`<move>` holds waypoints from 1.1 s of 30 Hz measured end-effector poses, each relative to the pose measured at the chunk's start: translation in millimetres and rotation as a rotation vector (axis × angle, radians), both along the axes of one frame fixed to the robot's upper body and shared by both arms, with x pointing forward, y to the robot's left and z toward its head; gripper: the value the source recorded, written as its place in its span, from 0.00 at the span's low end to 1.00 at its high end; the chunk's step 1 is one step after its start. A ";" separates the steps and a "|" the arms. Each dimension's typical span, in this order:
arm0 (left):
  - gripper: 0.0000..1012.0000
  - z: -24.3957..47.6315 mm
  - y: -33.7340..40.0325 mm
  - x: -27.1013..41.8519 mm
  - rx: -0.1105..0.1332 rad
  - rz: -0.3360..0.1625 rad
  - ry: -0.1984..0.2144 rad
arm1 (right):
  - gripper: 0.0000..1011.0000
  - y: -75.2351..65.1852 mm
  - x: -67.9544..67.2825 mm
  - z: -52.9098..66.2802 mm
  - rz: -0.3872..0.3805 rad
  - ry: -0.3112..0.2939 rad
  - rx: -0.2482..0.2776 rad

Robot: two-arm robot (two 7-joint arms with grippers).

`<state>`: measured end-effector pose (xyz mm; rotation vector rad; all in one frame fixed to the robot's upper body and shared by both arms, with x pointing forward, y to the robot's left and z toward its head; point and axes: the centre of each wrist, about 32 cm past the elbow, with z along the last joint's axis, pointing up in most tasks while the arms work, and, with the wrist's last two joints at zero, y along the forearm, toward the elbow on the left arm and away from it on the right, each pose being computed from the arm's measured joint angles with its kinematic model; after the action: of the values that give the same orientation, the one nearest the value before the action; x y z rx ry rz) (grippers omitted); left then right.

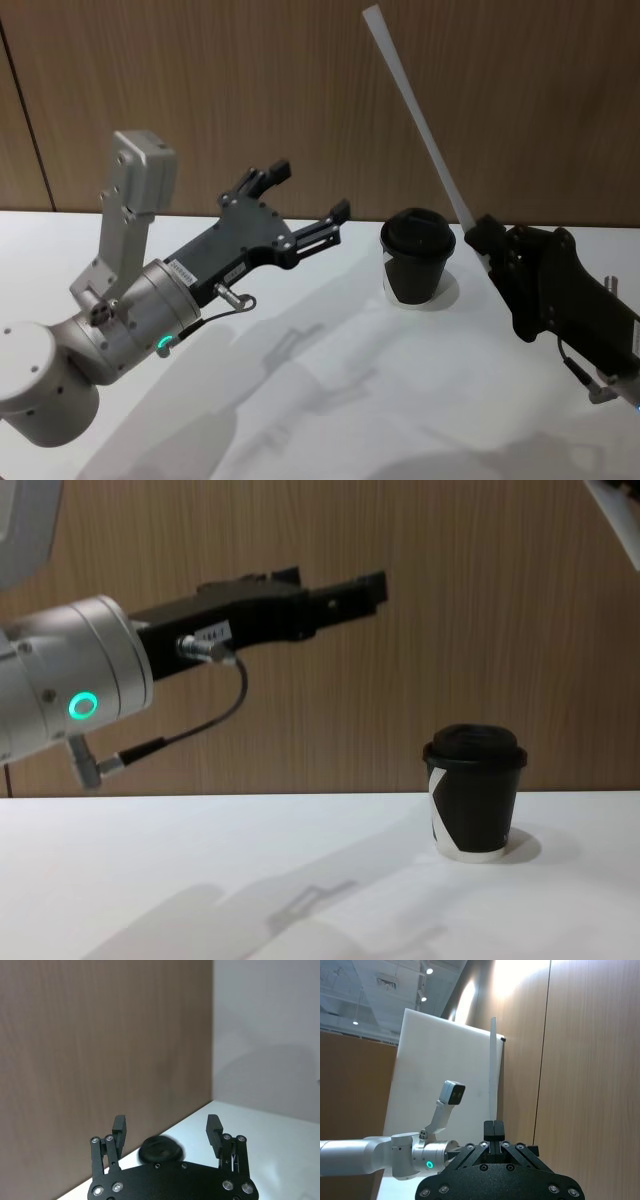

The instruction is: Pick up the straw with one hand, pass it to the other hand, and insert it into the cup.

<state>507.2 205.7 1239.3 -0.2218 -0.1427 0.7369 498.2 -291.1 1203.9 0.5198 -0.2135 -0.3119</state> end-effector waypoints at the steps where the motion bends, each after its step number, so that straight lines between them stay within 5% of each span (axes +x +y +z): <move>1: 0.99 0.9 0.1 0.5 -0.009 -0.015 -0.002 | 0.00 0.0 0.0 0.0 0.000 0.000 0.000; 18: 0.99 21.1 -5.0 18.1 -0.159 -0.300 -0.049 | 0.00 0.6 0.2 0.1 0.006 -0.002 0.002; 33: 0.99 37.0 -6.7 26.5 -0.194 -0.479 -0.096 | 0.00 0.6 0.2 0.2 0.008 -0.003 0.002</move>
<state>533.7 199.0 1276.3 -0.4583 -0.1031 0.2621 498.4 -290.5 1204.1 0.5229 -0.2141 -0.3040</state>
